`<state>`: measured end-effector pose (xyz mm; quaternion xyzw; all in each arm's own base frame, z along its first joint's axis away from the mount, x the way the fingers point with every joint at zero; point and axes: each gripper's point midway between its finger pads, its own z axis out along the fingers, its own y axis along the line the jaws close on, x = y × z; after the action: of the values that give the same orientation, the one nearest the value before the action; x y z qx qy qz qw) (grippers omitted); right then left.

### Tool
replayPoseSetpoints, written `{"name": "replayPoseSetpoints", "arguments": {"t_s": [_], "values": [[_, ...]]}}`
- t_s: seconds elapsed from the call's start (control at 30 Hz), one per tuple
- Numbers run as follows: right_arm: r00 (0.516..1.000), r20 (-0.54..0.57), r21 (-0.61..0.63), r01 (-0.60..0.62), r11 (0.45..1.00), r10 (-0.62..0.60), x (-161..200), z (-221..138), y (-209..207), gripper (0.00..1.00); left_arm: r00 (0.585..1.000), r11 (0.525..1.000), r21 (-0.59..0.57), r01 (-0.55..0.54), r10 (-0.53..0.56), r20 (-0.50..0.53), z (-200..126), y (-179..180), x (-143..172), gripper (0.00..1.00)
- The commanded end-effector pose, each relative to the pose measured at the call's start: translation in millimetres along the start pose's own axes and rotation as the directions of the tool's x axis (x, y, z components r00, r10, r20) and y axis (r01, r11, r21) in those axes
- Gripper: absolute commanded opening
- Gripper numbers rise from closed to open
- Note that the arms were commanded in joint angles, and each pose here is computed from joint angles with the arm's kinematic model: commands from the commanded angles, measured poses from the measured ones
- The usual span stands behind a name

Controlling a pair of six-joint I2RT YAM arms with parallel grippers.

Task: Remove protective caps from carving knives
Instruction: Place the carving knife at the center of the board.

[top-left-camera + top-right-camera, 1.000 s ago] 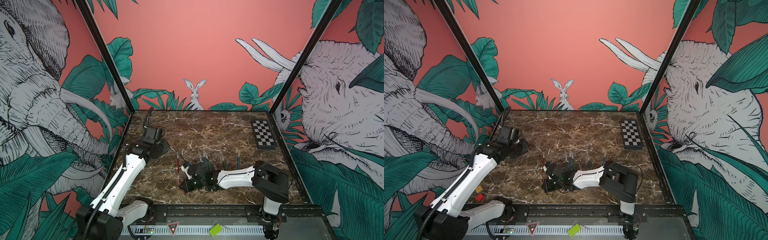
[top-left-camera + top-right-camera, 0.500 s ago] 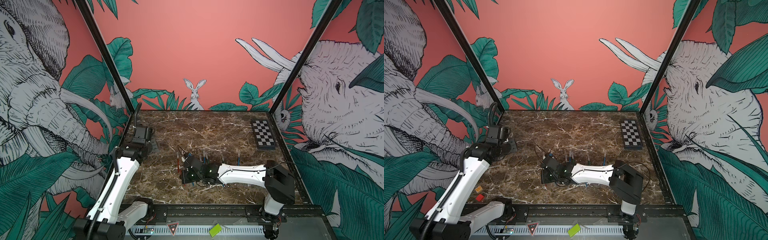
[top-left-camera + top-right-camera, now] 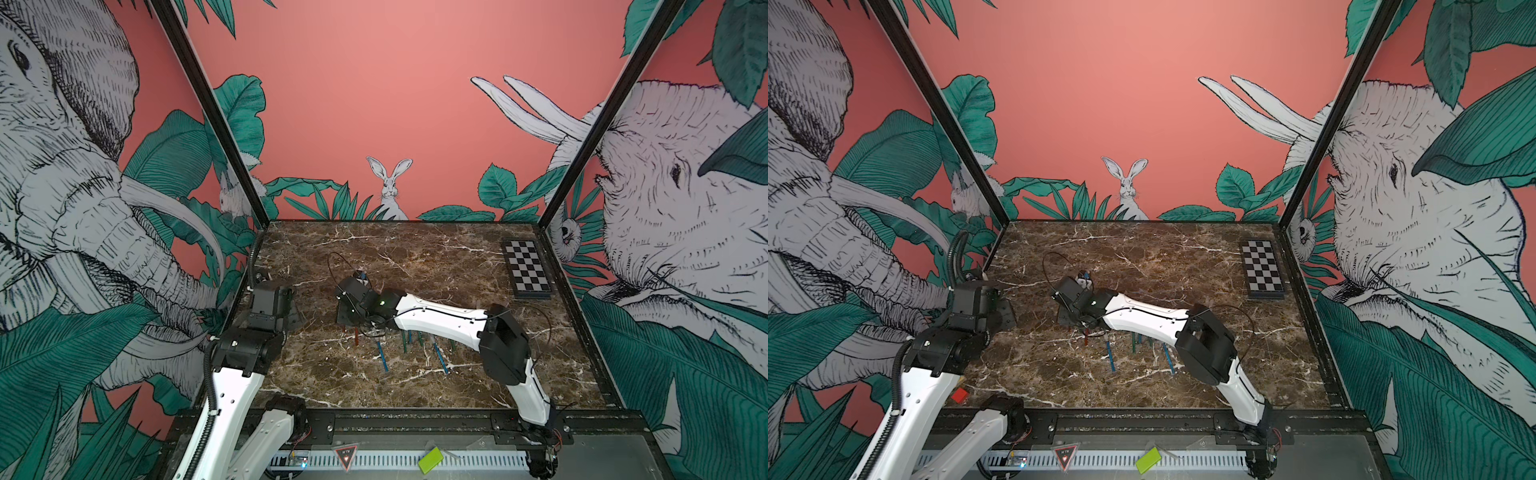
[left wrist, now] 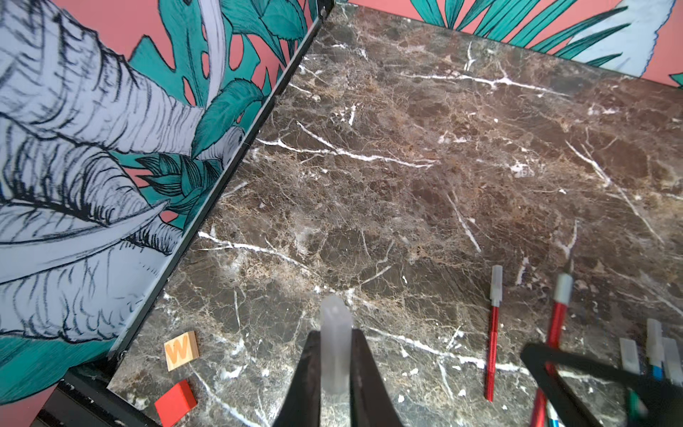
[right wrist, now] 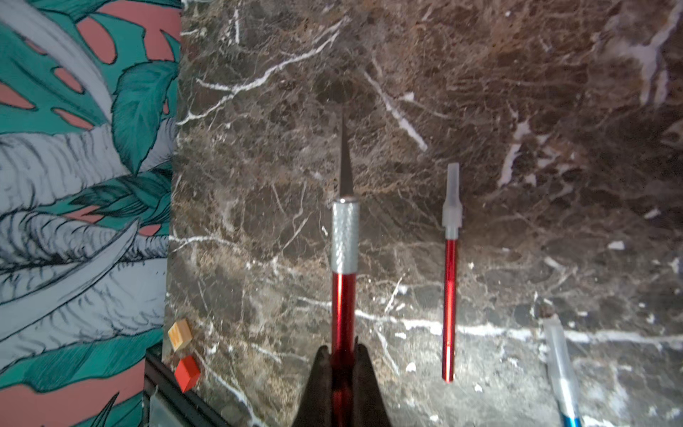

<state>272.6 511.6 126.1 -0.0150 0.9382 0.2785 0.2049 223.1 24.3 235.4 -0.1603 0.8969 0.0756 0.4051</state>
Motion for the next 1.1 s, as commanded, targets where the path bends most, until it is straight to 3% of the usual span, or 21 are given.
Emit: {"name": "replayPoseSetpoints", "arguments": {"t_s": [0.0,0.5,1.07], "values": [[1.000,-0.002,0.066,-0.009,0.998,0.010,-9,11,-9,0.00,1.000,0.999,-0.032,-0.010,0.011,0.001,2,6,3,0.00],[0.997,-0.073,0.061,0.006,0.998,-0.001,-14,78,-5,0.00,1.000,1.000,0.002,-0.015,0.015,0.006,2,1,3,0.00],[0.998,-0.062,0.063,-0.007,0.998,0.011,-24,118,-18,0.00,0.999,0.999,0.011,-0.033,0.033,0.009,2,-3,3,0.00]]}}
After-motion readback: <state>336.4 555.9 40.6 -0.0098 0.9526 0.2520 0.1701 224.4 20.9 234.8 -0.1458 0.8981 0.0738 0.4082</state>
